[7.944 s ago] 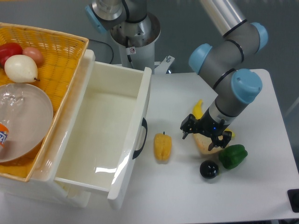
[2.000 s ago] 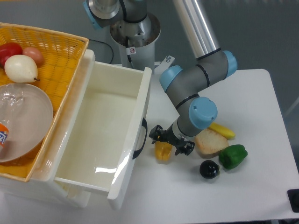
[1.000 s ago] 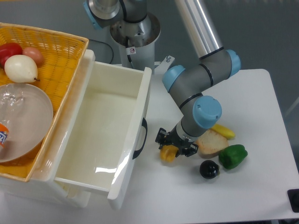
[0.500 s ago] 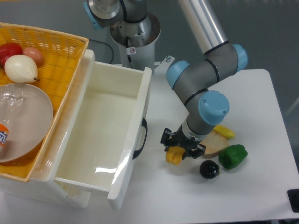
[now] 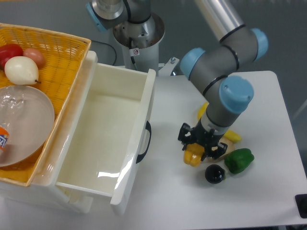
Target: Pick up the yellow pepper
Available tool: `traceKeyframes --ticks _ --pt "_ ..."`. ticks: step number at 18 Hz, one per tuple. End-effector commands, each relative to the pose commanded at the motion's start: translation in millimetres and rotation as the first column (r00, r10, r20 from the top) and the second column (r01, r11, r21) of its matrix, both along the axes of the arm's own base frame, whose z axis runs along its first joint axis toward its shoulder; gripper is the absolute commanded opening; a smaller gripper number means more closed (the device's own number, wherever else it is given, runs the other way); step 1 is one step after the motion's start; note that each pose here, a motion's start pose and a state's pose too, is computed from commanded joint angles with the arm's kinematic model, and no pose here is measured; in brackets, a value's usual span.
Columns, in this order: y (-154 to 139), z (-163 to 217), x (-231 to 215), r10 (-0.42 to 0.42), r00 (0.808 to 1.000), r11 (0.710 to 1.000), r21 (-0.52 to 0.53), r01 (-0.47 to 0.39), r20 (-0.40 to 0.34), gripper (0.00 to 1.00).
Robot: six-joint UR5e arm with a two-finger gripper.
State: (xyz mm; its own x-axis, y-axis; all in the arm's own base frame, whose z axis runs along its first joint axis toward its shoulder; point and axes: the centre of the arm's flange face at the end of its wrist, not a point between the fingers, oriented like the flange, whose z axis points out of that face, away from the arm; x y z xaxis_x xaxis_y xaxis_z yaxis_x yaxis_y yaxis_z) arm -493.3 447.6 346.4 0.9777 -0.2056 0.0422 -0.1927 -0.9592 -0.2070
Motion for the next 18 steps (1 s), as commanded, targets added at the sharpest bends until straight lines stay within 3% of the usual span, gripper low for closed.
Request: traceKeyframes --ticks 3,5,6,8,9,16,18 --pt "-3 28 19 -0.087 0.996 0.996 0.005 0.087 -0.036 0.07" --pt "-11 43 30 -0.144 0.988 0.988 -0.07 0.139 -0.062 0.06" --pt "-13 45 38 -0.206 0.976 0.971 -0.135 0.197 -0.063 0.06" --pt "-10 42 50 -0.367 0.928 0.902 -0.27 0.337 -0.068 0.06" --pt "-11 40 52 -0.388 0.919 0.883 -0.314 0.349 -0.069 0.06" --pt "-17 45 55 -0.371 0.926 0.901 -0.27 0.34 -0.072 0.07" --pt "-13 46 57 -0.34 0.938 0.919 -0.239 0.315 -0.071 0.07"
